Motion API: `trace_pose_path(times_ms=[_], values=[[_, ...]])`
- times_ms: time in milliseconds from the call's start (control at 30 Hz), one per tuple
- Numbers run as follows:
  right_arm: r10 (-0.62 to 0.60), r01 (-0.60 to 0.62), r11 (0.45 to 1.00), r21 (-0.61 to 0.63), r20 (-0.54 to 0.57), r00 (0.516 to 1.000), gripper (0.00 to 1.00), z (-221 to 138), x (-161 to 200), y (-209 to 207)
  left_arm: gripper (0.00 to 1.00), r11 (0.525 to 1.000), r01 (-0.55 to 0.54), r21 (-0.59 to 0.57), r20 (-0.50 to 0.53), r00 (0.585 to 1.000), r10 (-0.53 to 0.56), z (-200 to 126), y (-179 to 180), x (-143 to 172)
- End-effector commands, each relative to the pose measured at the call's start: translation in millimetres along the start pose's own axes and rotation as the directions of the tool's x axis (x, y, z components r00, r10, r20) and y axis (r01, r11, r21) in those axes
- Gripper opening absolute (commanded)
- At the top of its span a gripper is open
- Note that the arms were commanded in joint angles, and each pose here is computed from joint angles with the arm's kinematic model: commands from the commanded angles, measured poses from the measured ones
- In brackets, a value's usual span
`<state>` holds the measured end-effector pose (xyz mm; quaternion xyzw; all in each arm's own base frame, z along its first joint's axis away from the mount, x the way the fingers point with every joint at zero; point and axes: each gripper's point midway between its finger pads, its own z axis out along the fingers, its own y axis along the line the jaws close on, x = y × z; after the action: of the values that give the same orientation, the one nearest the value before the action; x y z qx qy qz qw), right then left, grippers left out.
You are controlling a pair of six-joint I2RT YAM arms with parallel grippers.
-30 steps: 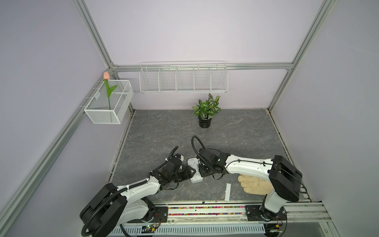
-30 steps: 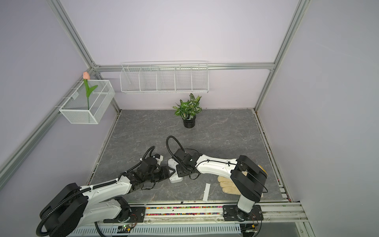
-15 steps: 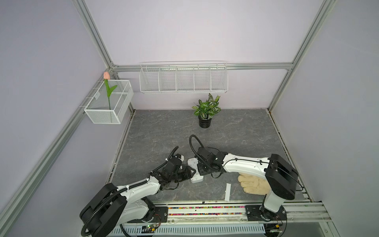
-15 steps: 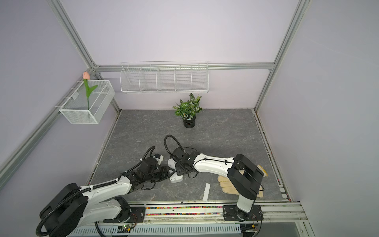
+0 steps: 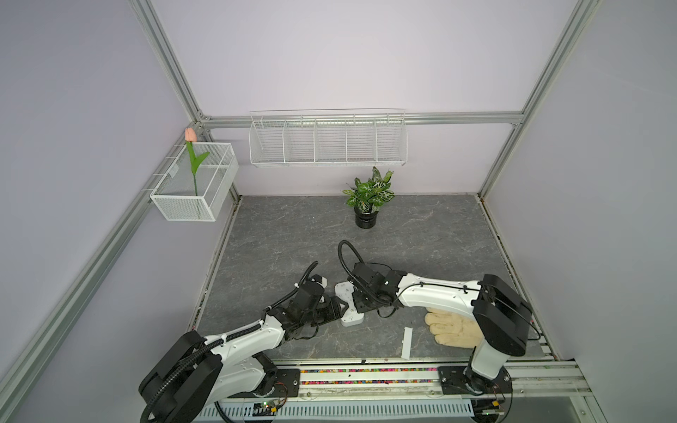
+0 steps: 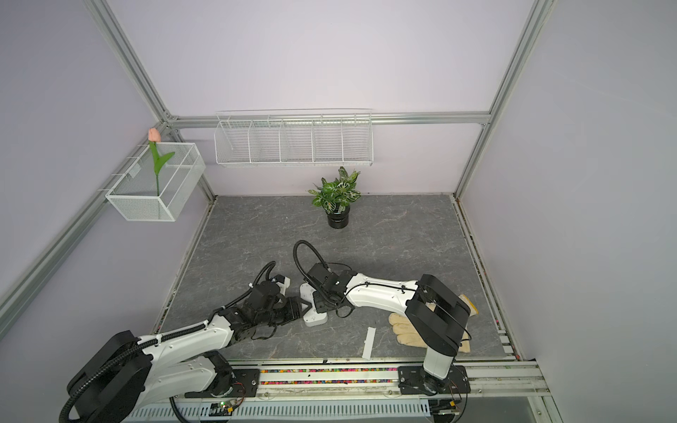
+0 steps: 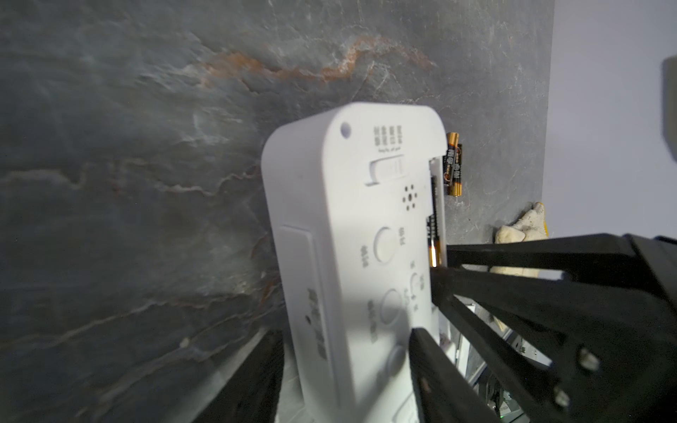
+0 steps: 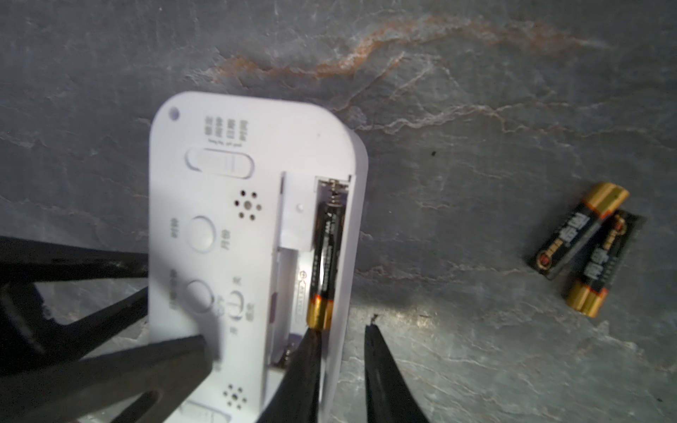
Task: Insert the battery into the alarm
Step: Install the battery in the alarm, then pick up the battery at the center of the board.
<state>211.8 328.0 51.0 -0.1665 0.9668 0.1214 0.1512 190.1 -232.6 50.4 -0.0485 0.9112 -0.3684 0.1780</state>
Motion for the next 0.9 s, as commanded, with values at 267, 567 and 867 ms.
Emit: trace_pose_path(times_ms=[267, 567, 867], values=[[-0.006, 0.008, 0.999, -0.043, 0.051, 0.999, 0.30, -41.5, -4.2, -3.9, 0.59, 1.000, -0.011, -0.008, 0.025, 1.000, 0.011, -3.3, -6.8, -7.9], [0.128, -0.138, 0.988, 0.070, 0.125, 0.984, 0.30, -58.3, -25.9, -81.4, 0.62, 0.999, -0.047, 0.016, 0.068, 0.997, 0.046, -13.1, -22.8, -20.3], [0.178, -0.182, 0.976, 0.116, 0.044, 0.983, 0.30, -12.4, -28.8, -107.7, 0.62, 0.999, -0.048, -0.003, 0.113, 0.992, 0.048, -25.1, -18.6, -23.9]])
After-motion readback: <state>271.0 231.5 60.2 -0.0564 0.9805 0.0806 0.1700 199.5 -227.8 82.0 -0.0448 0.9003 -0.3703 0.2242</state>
